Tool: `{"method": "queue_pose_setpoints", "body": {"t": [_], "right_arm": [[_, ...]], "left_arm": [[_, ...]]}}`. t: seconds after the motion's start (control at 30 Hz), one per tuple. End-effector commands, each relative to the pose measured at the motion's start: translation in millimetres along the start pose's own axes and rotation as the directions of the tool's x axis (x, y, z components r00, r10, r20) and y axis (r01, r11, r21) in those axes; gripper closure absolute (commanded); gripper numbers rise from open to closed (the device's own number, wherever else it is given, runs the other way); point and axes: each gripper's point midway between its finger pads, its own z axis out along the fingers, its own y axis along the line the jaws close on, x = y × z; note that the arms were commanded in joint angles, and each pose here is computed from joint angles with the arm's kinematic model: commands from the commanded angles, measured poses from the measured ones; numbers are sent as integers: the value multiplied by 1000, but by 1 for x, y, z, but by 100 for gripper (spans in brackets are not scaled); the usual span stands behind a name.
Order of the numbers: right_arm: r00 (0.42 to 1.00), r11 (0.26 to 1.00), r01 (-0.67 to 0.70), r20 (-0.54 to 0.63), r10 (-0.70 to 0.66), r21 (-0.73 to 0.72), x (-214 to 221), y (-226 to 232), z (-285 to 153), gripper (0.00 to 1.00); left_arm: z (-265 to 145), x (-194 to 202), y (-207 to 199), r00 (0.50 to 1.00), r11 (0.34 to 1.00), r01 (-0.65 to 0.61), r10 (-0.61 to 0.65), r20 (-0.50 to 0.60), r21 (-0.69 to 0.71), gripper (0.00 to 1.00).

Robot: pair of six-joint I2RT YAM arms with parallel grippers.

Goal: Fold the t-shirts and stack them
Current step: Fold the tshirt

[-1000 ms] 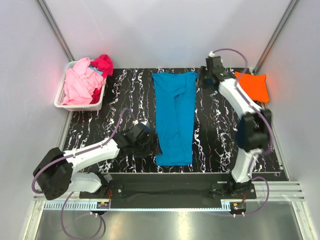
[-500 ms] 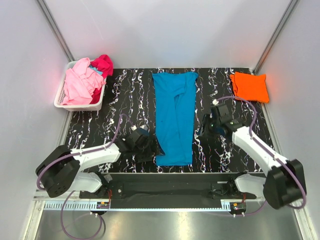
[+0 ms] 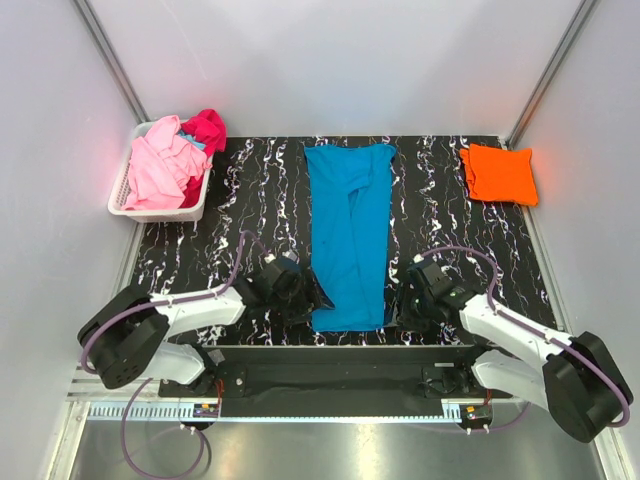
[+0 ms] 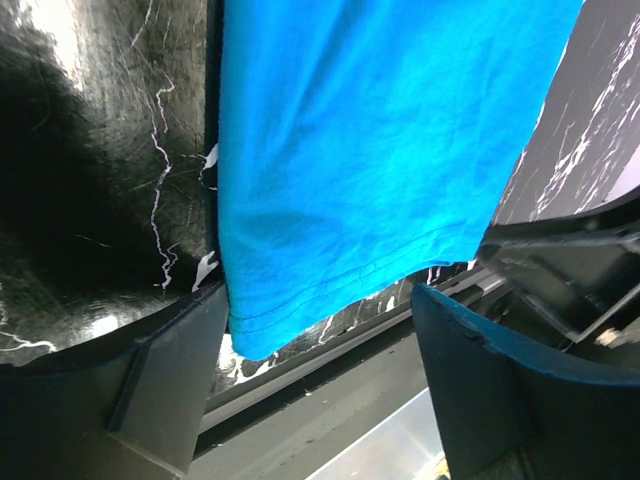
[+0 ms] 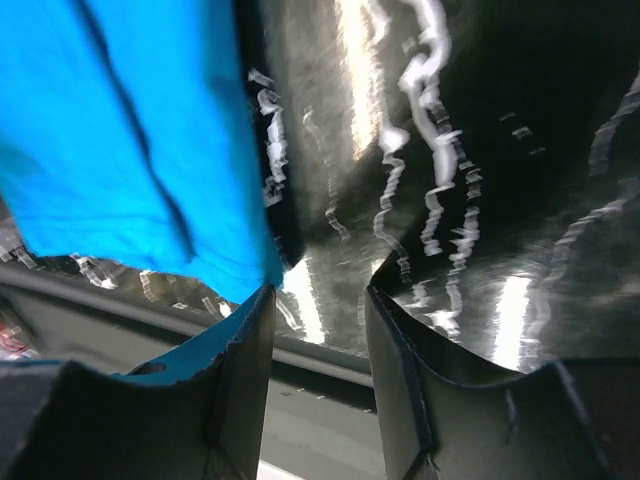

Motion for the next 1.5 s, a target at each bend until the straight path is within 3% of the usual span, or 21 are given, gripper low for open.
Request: {"method": "queue_pose_setpoints", "body": {"t": [0.0,0.47,0.67,1.13,1.33,1.47], "right_arm": [[999,995,-26,24,29,-101,-4,24,2,51],[996,990,-57,66,66,-131,-7,27,-1,54],[990,992,-23,138,40,-127,-22,35,-25,55],[993,996,-35,106,43,-80,-16,25,-11,55],[982,996,-29,183,43,-79,-28,29,-35,59],[985,997,-29,168,42,-75,-27,30,-36,59]], "left_arm": [[5,7,9,999,999,42,-42,-16,-20,22],[14,22,32,996,991,85,-89,-33,-100,47],[19,23,33,996,990,81,-86,-39,-113,48],[26,30,35,994,989,85,-93,-62,-121,47],[26,32,40,993,988,89,-97,-63,-129,47],[27,31,39,993,988,86,-95,-63,-130,47]]}}
